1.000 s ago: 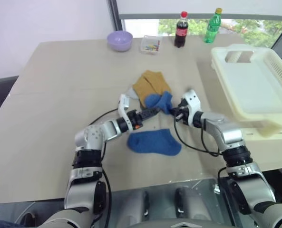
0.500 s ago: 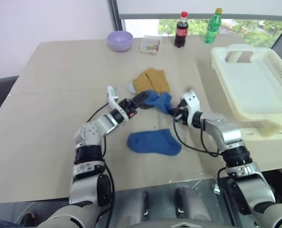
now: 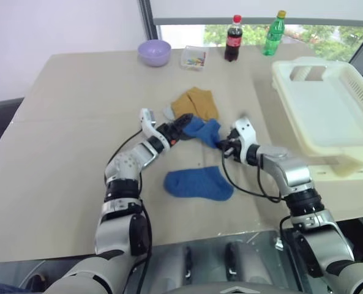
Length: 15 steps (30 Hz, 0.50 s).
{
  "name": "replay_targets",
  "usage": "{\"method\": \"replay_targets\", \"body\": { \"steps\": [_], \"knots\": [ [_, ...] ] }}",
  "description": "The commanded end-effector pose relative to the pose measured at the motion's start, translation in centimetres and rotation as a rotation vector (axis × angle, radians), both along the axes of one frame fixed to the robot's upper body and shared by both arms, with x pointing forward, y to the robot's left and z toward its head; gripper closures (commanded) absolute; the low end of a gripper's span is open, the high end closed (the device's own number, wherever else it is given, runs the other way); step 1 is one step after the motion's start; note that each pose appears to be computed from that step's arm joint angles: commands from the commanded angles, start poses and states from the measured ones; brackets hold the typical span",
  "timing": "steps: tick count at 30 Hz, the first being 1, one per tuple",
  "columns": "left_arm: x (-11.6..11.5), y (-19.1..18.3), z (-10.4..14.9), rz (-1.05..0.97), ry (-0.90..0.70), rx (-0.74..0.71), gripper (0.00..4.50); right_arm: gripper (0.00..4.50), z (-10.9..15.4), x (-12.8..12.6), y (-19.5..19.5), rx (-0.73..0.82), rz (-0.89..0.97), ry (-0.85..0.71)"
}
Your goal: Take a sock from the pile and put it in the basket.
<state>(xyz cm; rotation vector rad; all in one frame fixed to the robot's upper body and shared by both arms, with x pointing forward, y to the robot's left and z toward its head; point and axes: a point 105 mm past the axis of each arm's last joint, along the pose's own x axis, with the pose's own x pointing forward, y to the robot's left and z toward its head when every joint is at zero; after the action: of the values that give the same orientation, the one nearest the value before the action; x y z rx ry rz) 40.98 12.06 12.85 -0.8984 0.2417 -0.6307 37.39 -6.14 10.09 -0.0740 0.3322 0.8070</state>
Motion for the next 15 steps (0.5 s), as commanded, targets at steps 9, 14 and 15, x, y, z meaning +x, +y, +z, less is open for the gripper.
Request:
{"method": "replay_targets", "body": {
  "steps": [9,14,15],
  "knots": [
    [0.5,1.2,1.6,0.05,-0.027,-0.087,4.45,4.5,-0.5,-0.6,0.3,0.01,0.006,0.016],
    [0.3,1.7,1.8,0.083,-0.053,-0.098,4.45,4.5,0.3,-0.6,0.4,0.034,0.012,-0.002],
    [0.1,1.8,2.0,0.086,-0.065,-0.104,4.45,4.5,0.7,-0.5,0.4,0.044,0.011,-0.01]
  ]
}}
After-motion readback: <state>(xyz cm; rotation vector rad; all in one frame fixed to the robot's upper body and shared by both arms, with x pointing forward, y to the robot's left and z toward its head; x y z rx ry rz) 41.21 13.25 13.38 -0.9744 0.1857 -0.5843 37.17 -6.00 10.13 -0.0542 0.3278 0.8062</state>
